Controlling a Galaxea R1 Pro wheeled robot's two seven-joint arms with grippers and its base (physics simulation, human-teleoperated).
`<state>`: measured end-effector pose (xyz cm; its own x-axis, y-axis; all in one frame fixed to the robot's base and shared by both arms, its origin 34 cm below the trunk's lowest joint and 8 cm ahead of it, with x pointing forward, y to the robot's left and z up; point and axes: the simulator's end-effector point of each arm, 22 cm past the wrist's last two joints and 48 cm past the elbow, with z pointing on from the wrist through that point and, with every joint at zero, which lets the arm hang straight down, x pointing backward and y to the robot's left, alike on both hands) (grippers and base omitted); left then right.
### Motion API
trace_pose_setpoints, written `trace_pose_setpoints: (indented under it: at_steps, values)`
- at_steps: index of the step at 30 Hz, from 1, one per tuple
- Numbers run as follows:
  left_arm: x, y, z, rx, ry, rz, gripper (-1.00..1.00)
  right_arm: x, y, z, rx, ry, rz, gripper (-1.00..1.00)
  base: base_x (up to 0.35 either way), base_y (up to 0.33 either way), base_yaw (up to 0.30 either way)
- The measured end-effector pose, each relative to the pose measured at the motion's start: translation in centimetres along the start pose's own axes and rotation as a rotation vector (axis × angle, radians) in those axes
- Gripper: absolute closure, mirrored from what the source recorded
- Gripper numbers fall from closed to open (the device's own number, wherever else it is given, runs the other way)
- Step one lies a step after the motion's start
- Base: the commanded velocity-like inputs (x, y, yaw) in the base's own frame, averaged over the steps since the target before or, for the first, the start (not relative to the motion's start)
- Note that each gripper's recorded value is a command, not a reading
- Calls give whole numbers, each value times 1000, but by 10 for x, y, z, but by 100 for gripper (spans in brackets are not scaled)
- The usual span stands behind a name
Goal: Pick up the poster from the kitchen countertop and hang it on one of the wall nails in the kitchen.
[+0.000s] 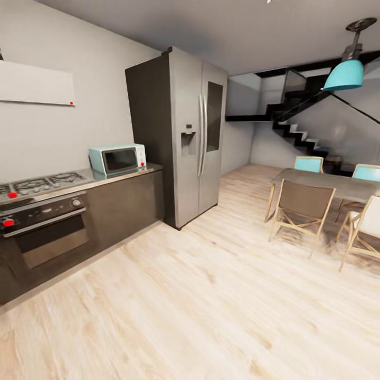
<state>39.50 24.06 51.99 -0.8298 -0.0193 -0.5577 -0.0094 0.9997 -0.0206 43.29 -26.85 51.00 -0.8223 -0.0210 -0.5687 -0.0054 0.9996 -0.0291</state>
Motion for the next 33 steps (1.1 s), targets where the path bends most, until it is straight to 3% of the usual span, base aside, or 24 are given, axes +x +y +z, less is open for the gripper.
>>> trace_pose_setpoints:
  at_steps: [33]
  values:
    - [11, 1, 0, -4, 22, -2, -100, 0, 3, 0, -4, -1, 0, -100, 0, -1, 294]
